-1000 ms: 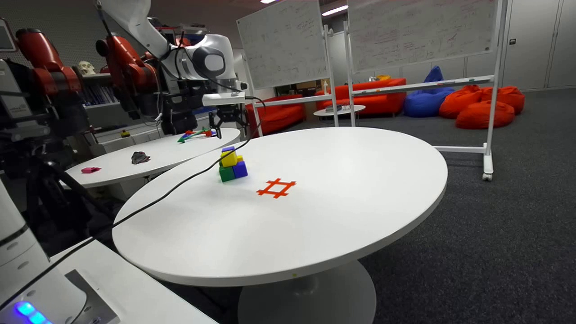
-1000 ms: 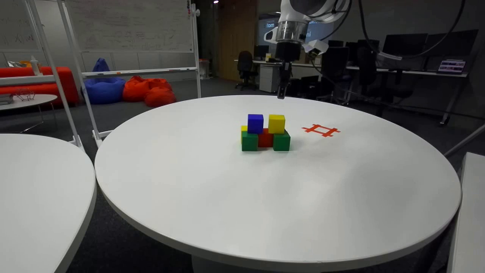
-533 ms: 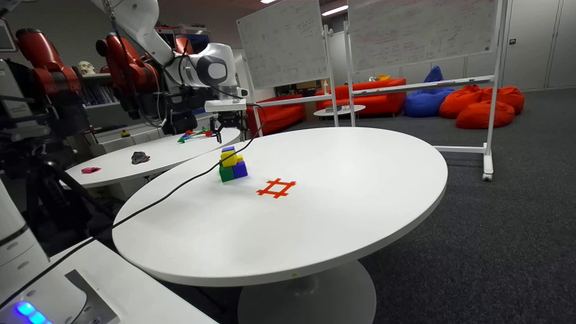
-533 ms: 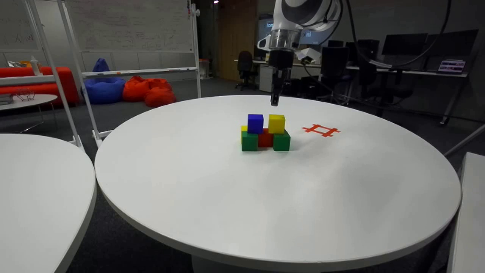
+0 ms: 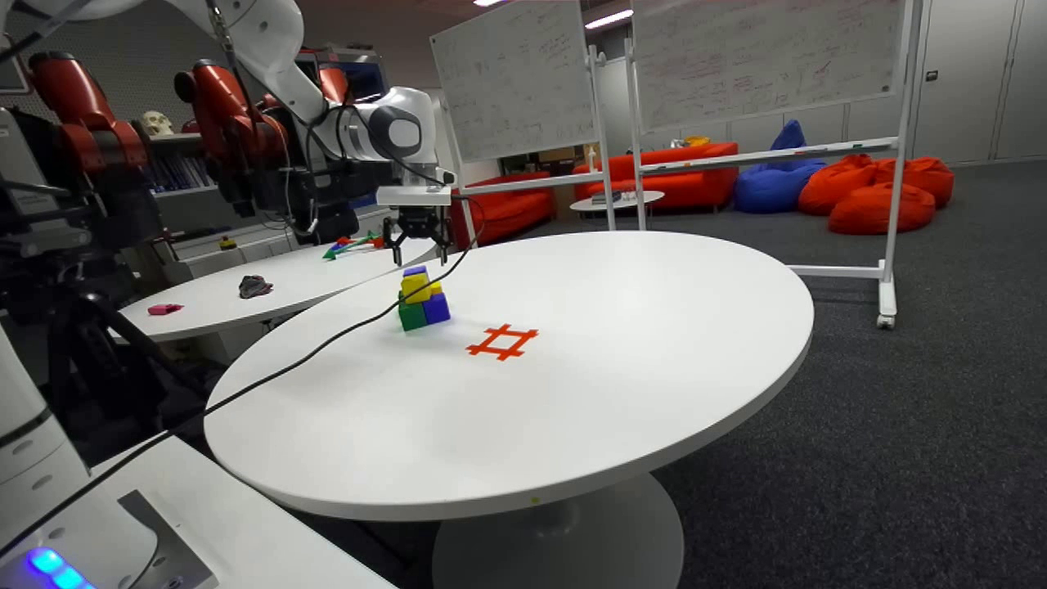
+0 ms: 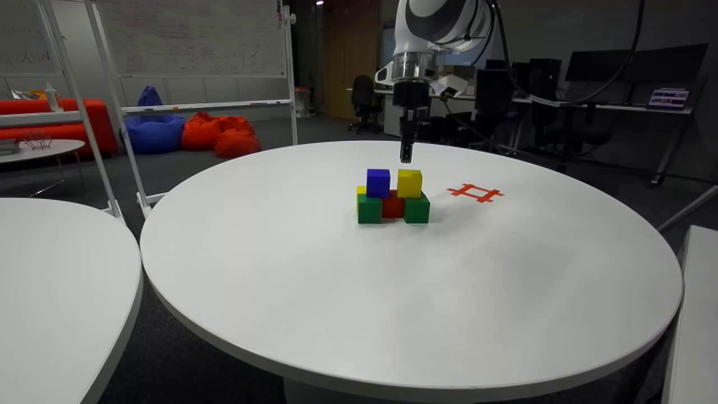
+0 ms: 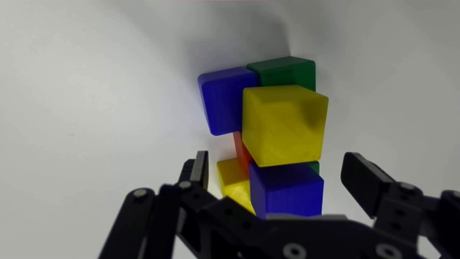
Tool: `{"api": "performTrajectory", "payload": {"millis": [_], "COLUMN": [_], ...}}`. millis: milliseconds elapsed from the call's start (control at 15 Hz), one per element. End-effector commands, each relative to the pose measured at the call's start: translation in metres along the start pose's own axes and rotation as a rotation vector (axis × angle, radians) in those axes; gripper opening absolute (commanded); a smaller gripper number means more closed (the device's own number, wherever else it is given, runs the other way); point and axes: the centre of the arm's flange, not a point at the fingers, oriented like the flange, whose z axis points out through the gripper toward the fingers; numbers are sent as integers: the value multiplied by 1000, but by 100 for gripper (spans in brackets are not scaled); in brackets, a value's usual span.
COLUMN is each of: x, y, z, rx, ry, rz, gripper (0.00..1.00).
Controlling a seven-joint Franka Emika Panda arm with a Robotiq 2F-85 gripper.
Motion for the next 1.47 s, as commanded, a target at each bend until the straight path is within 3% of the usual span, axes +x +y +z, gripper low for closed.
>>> {"api": "performTrajectory", "payload": {"millis": [0, 800, 867, 1400], "x": [0, 19, 8, 11], "y": [0, -12, -16, -17], "z": [0, 33, 36, 39], "rx": [0, 27, 29, 28], "ry": [0, -184, -150, -163], "rz": [0, -52, -51, -68], "gripper": [100, 100, 100, 100]}}
